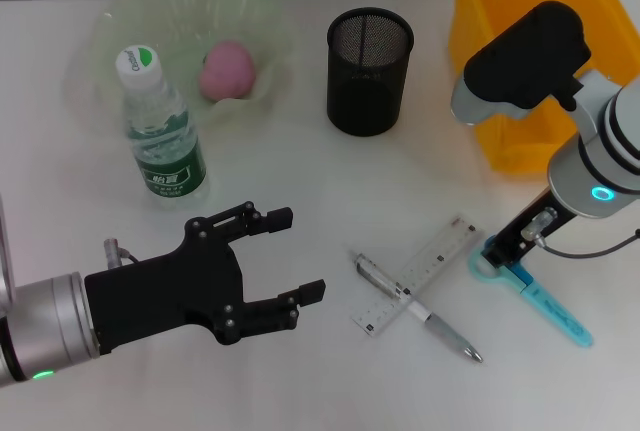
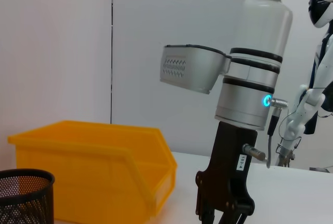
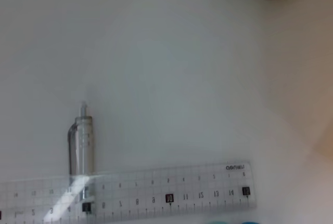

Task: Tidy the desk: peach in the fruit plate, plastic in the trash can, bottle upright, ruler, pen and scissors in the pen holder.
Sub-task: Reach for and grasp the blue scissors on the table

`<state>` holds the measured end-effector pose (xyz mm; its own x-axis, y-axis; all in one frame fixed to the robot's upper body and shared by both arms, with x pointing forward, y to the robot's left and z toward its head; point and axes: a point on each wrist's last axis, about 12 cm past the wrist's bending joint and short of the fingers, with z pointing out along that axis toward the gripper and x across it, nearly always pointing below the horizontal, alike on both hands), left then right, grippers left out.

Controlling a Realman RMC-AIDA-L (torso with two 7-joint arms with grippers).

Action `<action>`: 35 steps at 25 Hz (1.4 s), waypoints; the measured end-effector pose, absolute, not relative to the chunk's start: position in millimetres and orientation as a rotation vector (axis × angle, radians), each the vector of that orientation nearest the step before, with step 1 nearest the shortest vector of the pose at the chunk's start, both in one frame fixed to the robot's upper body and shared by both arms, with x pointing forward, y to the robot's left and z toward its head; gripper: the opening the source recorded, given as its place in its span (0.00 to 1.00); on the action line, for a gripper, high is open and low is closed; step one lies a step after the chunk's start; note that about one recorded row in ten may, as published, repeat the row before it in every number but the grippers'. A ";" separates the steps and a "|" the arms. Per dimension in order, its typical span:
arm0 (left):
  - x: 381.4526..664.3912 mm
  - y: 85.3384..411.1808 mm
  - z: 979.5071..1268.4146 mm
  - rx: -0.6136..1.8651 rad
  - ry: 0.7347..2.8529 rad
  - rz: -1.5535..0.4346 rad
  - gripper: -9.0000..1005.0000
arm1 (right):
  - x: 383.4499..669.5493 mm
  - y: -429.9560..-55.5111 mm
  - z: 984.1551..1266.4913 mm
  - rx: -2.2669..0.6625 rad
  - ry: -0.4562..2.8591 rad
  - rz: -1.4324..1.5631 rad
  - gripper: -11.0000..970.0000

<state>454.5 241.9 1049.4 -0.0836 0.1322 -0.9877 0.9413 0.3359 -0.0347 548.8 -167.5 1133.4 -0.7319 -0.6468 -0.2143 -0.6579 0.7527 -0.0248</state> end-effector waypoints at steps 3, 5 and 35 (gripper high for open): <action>454.5 241.9 1049.2 1.024 1.501 -0.924 0.80 | 549.4 -166.4 1130.3 -1.034 2.753 0.094 0.31; 454.5 241.9 1049.0 1.024 1.502 -0.925 0.80 | 549.8 -166.0 1129.1 -1.034 2.758 0.099 0.31; 454.1 241.1 1049.0 1.026 1.497 -0.936 0.80 | 552.0 -169.3 1118.3 -1.018 2.775 0.098 0.25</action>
